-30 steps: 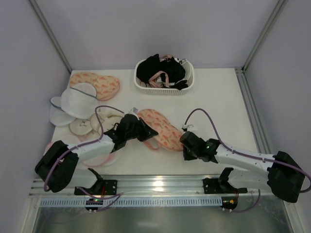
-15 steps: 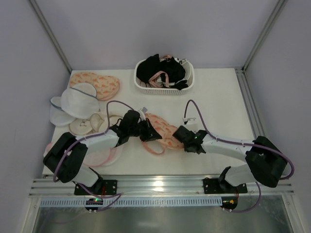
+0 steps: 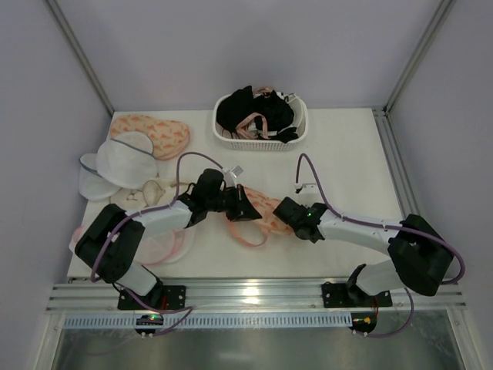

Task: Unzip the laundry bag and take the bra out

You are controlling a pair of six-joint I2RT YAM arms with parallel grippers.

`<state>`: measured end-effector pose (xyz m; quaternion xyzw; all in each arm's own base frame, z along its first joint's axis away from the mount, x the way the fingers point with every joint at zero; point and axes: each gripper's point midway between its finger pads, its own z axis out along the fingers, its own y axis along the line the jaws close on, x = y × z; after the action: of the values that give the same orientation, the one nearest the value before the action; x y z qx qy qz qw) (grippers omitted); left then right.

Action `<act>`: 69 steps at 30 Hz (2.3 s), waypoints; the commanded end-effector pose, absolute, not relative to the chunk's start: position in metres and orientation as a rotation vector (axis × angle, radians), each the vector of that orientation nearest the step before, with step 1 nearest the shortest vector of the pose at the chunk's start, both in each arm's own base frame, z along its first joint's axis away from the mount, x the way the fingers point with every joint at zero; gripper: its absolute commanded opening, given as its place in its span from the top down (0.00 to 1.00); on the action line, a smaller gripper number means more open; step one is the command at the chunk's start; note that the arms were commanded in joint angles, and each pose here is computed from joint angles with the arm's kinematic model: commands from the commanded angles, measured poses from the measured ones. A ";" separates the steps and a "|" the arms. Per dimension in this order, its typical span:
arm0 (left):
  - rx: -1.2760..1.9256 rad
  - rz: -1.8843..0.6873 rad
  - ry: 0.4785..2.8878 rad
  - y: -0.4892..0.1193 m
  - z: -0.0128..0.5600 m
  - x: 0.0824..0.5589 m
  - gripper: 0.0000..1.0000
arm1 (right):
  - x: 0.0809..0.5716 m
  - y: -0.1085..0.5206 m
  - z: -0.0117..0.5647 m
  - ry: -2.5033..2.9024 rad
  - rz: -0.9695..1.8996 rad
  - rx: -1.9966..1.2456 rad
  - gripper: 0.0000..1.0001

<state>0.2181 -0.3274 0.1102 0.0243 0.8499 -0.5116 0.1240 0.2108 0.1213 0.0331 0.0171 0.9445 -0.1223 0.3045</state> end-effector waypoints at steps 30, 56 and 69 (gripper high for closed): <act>-0.415 -1.291 2.439 -0.258 0.120 0.161 0.02 | 0.173 0.286 0.100 2.374 0.885 -0.398 0.96; -0.798 -1.274 2.259 -0.257 0.116 0.195 0.01 | 0.177 0.326 0.130 2.216 1.131 -0.451 0.96; -0.859 -1.199 2.142 -0.255 0.108 0.226 0.77 | 0.163 0.308 0.127 2.224 1.099 -0.483 0.96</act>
<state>0.2120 -0.2510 0.0946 -0.3156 0.8139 -0.4261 0.2374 0.1657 0.3080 0.1170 -0.1678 0.8506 0.4063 0.2884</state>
